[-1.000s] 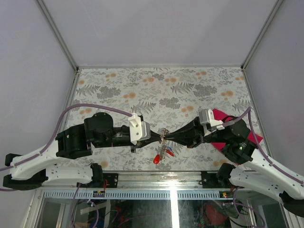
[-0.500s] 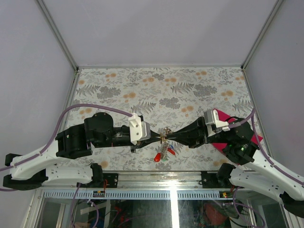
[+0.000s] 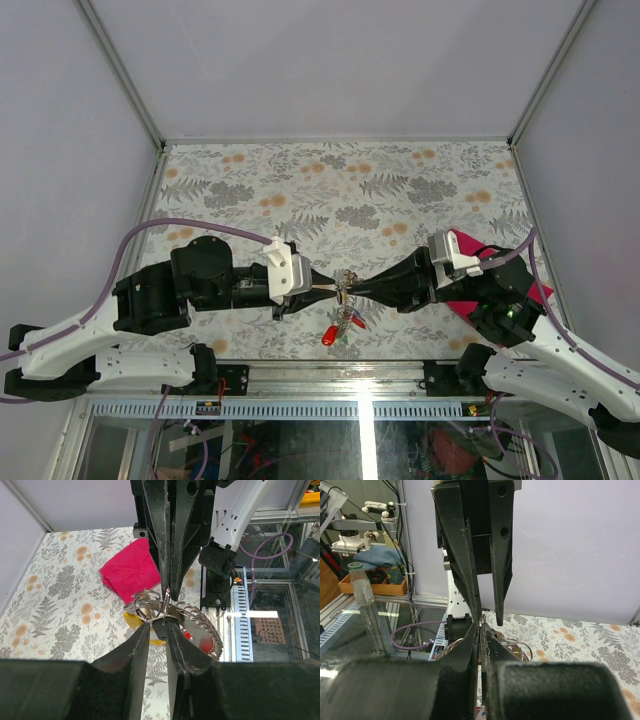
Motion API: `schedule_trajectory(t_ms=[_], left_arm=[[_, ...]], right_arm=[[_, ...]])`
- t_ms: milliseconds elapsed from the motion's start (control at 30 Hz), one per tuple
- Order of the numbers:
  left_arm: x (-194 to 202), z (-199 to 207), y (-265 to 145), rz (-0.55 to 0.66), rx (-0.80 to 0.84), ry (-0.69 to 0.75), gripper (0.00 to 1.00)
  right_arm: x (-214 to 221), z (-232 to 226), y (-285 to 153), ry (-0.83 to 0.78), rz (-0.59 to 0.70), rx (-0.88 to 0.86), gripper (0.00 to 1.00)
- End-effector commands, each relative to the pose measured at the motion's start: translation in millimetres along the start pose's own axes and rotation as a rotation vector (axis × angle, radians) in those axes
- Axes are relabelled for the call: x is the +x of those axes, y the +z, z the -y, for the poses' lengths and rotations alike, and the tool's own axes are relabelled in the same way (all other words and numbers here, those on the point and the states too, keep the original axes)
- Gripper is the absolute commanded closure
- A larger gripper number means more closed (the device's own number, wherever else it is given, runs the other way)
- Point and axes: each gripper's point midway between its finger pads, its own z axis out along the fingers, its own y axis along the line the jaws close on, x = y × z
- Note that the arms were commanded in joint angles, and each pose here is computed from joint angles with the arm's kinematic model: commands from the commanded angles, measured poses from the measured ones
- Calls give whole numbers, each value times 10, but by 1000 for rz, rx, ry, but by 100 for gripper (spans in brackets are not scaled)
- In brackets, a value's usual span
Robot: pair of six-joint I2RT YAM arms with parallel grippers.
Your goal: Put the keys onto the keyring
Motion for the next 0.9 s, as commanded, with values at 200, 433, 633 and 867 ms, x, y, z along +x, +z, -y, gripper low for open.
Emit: schedule_trajectory(t_ms=[200,433,633,867], left_arm=[[-282,-38,-31,92,-12,16,81],[-259,-22,-14,86,-4,14,83],[-255,-1,-8,86,8,13,94],[-260,-3,-30,90,5,13,100]], right_arm=[[-199,-62,17,-52,52,-38,100],[-165,-65,32,-43,44,-47,100],[-163,-65,32,-40,47,-47,100],[-275,-69,22,-53,84,-37,100]])
